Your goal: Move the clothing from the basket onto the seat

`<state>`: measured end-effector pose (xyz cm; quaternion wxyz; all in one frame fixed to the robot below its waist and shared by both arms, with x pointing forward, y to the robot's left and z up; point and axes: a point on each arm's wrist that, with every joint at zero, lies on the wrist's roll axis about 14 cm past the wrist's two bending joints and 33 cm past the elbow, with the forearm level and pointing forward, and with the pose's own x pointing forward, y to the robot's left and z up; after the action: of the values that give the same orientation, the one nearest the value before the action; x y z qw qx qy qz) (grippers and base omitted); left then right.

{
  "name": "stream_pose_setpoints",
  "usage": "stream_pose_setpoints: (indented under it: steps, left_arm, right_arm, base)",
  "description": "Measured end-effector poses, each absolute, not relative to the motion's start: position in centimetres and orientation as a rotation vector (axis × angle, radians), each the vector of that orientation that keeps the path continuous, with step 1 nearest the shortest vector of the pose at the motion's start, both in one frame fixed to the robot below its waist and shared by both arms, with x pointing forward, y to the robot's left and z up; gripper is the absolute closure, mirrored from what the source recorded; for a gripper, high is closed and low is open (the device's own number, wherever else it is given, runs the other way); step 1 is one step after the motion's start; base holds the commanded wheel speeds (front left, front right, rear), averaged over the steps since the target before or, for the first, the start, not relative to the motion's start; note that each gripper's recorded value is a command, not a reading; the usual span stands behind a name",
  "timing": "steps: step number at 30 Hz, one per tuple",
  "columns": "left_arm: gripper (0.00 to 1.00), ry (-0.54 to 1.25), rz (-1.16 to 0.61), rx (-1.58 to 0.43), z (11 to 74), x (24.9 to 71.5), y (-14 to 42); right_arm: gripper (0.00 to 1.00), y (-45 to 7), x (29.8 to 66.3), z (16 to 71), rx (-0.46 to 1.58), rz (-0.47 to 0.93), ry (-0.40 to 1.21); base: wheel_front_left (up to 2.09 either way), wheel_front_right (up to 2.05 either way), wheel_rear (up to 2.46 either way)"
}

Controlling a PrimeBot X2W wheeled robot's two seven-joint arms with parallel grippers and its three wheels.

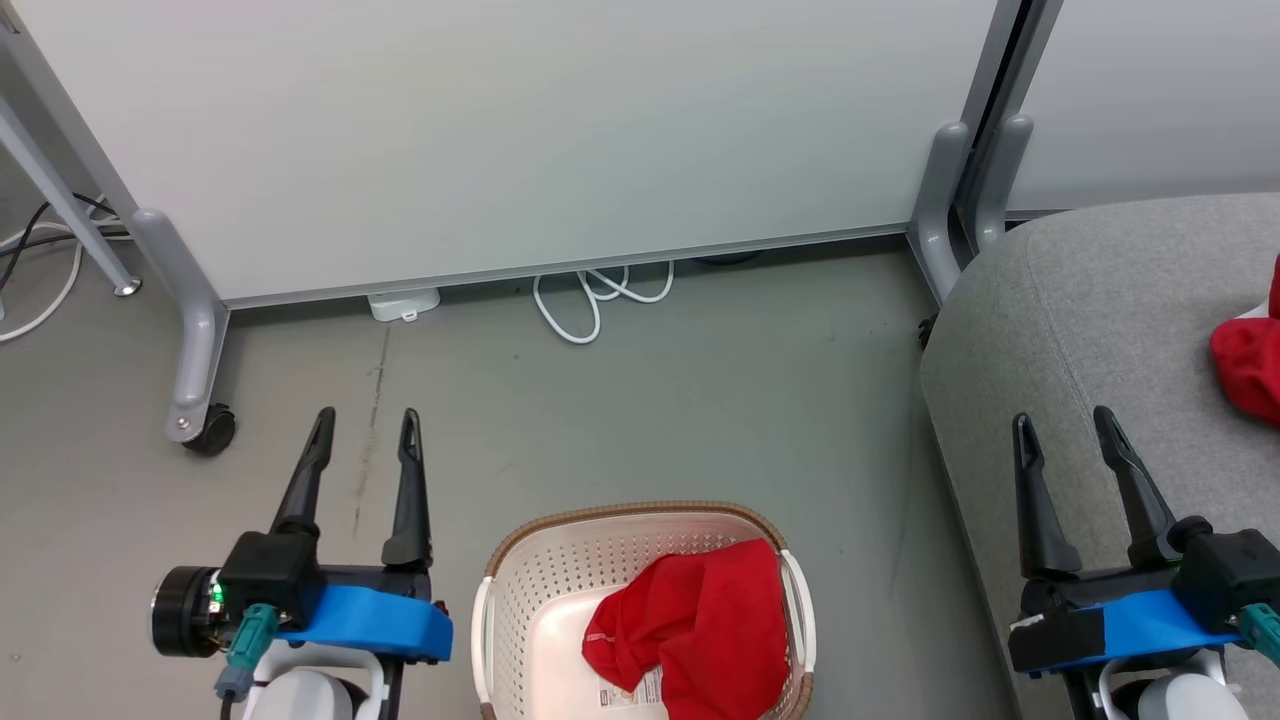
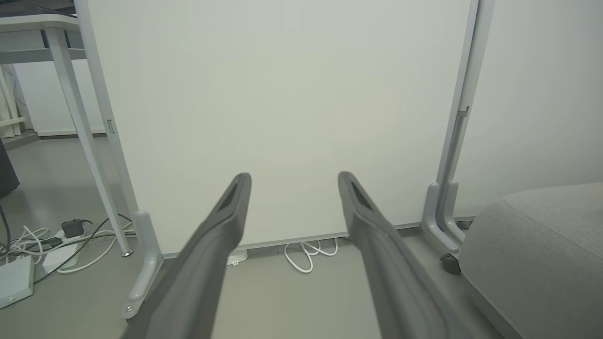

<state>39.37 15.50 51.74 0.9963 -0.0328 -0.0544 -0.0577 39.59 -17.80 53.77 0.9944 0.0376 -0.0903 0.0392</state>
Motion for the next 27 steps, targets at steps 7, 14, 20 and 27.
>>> stream_pose_setpoints:
  steps: [7, 14, 20, 27]
  left_arm:
    - [0.00, -0.077, -0.196, -0.061, 50.8, 40.1, 13.2]
    - [0.00, -0.013, -0.310, -0.067, 49.0, 42.0, 9.6]
    - [0.00, 0.073, -0.429, -0.057, 46.2, 43.7, 5.8]
    - [0.00, 0.189, -0.587, -0.028, 41.9, 45.1, 1.5]
  right_arm:
    - [0.00, -17.8, 39.8, 53.4, 0.076, 0.077, -0.170]
    - [0.00, -18.3, 40.7, 53.1, 0.069, 0.068, -0.164]
    - [0.00, -19.3, 41.9, 52.7, 0.062, 0.040, -0.159]
    - [0.00, -21.0, 43.6, 51.4, 0.052, -0.006, -0.132]
  base:
    - [0.00, 0.00, 0.00]
    - [0.00, 0.00, 0.00]
    - [0.00, 0.00, 0.00]
    - [0.00, 0.00, 0.00]
